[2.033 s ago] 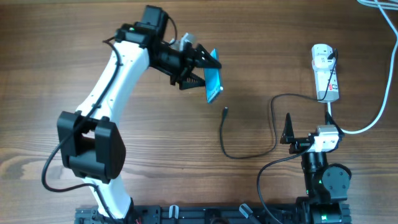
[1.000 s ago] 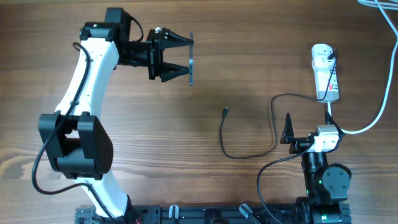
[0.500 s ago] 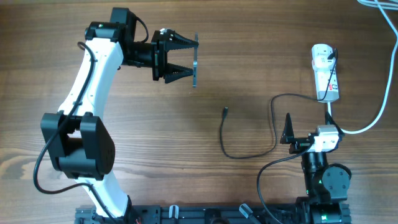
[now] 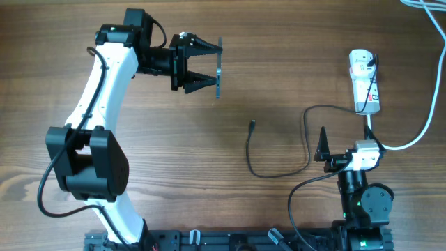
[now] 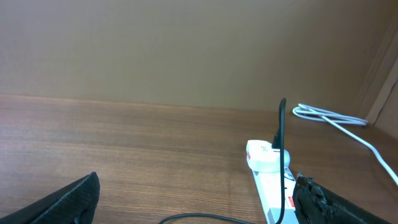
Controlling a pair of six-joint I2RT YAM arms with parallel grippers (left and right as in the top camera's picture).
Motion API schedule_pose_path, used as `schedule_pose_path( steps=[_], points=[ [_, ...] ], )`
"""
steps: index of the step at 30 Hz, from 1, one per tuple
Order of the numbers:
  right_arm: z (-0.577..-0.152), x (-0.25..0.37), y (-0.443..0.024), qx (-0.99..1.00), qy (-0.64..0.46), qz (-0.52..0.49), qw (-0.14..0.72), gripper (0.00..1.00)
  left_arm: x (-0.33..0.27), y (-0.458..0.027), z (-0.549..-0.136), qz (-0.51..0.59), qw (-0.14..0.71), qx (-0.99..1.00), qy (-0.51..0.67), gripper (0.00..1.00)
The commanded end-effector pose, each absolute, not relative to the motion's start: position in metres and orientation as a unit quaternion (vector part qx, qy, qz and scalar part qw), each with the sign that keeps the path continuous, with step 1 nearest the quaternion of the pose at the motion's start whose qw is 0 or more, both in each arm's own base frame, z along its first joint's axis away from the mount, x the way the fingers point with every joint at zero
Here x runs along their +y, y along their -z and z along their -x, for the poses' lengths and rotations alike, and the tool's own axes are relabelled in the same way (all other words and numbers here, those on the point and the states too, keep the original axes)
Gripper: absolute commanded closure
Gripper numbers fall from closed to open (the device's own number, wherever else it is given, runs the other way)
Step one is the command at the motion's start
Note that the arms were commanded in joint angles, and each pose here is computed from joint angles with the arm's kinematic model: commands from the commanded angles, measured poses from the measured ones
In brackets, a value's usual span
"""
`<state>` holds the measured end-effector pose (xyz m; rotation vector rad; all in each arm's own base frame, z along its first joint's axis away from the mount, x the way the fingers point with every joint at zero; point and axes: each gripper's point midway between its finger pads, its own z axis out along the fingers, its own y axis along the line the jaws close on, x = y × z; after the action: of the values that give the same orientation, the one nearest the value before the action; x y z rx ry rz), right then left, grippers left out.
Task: Plug charger to phone and switch on socket
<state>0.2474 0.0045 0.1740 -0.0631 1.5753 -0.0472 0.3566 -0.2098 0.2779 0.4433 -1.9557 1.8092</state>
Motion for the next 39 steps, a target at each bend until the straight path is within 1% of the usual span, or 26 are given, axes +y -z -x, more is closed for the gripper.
schedule_pose_path(
  steps=[1,12,13,14,16,17,18,19,20,22,24,25,27,29,31,32,33,36,37,38,39],
  points=[
    [-0.247,0.006,-0.176,0.705,0.022,0.033,0.708,0.00,-0.209,-0.303,-0.350,-0.139,0.211,-0.691,-0.677,0.33],
    [-0.247,0.006,-0.176,0.705,0.020,0.032,0.708,0.00,-0.209,-0.303,-0.350,-0.138,0.210,-0.691,-0.677,0.33],
    [-0.247,0.011,-0.178,0.702,0.005,0.039,0.711,0.00,-0.209,-0.303,-0.350,-0.138,0.210,-0.691,-0.677,0.33],
    [-0.243,0.042,-0.178,0.700,-0.104,0.058,0.704,0.00,-0.209,-0.303,-0.350,-0.138,0.210,-0.691,-0.677,0.33],
    [-0.233,0.071,-0.181,0.697,-0.237,0.047,0.675,0.00,-0.209,-0.303,-0.350,-0.138,0.210,-0.691,-0.677,0.33],
    [-0.228,0.082,-0.182,0.697,-0.315,0.016,0.644,0.00,-0.209,-0.303,-0.350,-0.138,0.210,-0.691,-0.677,0.33],
    [-0.224,0.090,-0.182,0.696,-0.397,-0.041,0.597,0.00,-0.209,-0.303,-0.350,-0.138,0.210,-0.691,-0.677,0.33],
    [-0.225,0.086,-0.189,0.669,-0.490,-0.159,0.536,0.00,-0.209,-0.303,-0.350,-0.138,0.210,-0.691,-0.677,0.33],
    [-0.223,0.088,-0.204,0.649,-0.504,-0.147,0.550,0.00,-0.209,-0.303,-0.350,-0.138,0.210,-0.691,-0.677,0.33],
    [-0.196,0.101,-0.268,0.573,-0.508,-0.006,0.643,0.00,-0.209,-0.303,-0.350,-0.138,0.210,-0.691,-0.677,0.33],
    [-0.183,0.102,-0.302,0.553,-0.499,0.021,0.668,0.00,-0.209,-0.303,-0.350,-0.138,0.210,-0.691,-0.677,0.33],
    [-0.180,0.103,-0.318,0.563,-0.465,0.044,0.682,0.00,-0.209,-0.303,-0.350,-0.138,0.210,-0.691,-0.677,0.33],
    [-0.184,0.103,-0.334,0.614,-0.397,0.072,0.678,0.00,-0.209,-0.303,-0.350,-0.138,0.210,-0.691,-0.677,0.33],
    [-0.192,0.099,-0.340,0.671,-0.328,0.096,0.659,0.00,-0.209,-0.303,-0.350,-0.138,0.210,-0.691,-0.677,0.33],
    [-0.209,0.086,-0.351,0.734,-0.278,0.063,0.617,0.00,-0.209,-0.303,-0.350,-0.138,0.210,-0.691,-0.677,0.33],
    [-0.210,0.090,-0.357,0.744,-0.286,0.068,0.600,0.00,-0.209,-0.303,-0.350,-0.138,0.210,-0.691,-0.677,0.33],
    [-0.207,0.104,-0.371,0.746,-0.325,0.092,0.574,0.00,-0.209,-0.303,-0.350,-0.138,0.210,-0.691,-0.677,0.33],
    [-0.198,0.135,-0.367,0.744,-0.413,0.151,0.504,0.01,-0.209,-0.303,-0.350,-0.138,0.210,-0.691,-0.677,0.33],
    [-0.198,0.140,-0.363,0.747,-0.429,0.152,0.484,0.08,-0.209,-0.303,-0.350,-0.138,0.210,-0.691,-0.677,0.33],
    [-0.202,0.138,-0.355,0.764,-0.430,0.131,0.463,0.14,-0.209,-0.303,-0.350,-0.138,0.210,-0.691,-0.677,0.33],
    [-0.207,0.133,-0.346,0.783,-0.416,0.109,0.449,0.14,-0.209,-0.303,-0.350,-0.138,0.210,-0.691,-0.677,0.33]
  ],
)
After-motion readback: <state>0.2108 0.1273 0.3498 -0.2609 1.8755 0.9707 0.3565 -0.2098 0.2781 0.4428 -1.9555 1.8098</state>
